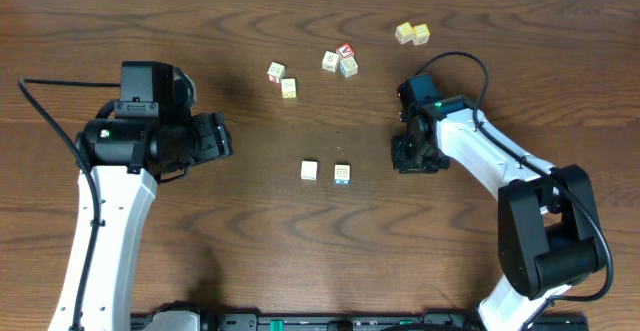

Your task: Lift 3 blocks

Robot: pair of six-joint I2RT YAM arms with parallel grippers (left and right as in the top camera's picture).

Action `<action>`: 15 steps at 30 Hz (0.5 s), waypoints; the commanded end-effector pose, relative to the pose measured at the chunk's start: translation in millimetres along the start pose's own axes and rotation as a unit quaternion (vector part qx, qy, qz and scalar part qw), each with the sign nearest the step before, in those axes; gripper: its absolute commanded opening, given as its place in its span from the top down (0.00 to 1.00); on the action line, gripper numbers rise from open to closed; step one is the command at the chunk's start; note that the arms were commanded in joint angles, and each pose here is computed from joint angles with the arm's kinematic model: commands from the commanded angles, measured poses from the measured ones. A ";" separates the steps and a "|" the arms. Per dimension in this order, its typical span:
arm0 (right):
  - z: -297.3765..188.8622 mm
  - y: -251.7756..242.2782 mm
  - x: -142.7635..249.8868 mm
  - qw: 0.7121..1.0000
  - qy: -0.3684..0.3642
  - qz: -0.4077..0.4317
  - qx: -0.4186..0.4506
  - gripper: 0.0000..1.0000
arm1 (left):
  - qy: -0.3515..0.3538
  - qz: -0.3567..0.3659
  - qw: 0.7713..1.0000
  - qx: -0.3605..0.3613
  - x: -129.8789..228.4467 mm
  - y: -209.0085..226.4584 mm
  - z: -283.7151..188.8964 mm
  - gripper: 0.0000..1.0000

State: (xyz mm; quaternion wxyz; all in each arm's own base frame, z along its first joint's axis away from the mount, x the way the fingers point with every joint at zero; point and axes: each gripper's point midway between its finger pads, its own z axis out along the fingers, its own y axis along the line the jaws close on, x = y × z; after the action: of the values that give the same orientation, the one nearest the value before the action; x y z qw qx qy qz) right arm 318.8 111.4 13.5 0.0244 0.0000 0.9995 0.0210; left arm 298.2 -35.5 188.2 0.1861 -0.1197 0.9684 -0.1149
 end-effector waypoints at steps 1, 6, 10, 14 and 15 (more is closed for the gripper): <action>2.8 -3.8 -0.7 1.000 0.002 -0.007 0.011 0.73 | -0.008 -0.004 1.000 -0.002 -4.3 0.4 -5.0 0.25; 4.7 -2.9 2.4 1.000 0.005 -0.003 0.012 0.73 | -0.006 -0.004 1.000 -0.002 -3.5 0.6 -5.0 0.25; 5.5 -0.2 4.2 1.000 0.006 -0.004 0.012 0.72 | -0.006 -0.004 1.000 -0.002 -3.6 0.6 -5.0 0.25; 16.7 -0.8 7.6 1.000 0.010 0.011 0.018 0.71 | -0.006 -0.004 1.000 -0.002 -3.5 0.6 -5.0 0.25; 18.6 -0.7 6.7 1.000 0.010 0.011 0.018 0.71 | -0.006 -0.004 1.000 -0.002 -3.5 0.6 -5.0 0.25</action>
State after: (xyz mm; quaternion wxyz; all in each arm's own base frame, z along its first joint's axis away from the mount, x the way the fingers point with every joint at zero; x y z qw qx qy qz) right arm 319.8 112.1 10.3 0.0296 0.0045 0.9994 0.0188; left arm 296.7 -35.5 187.6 0.1828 -0.1203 0.9690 -0.1145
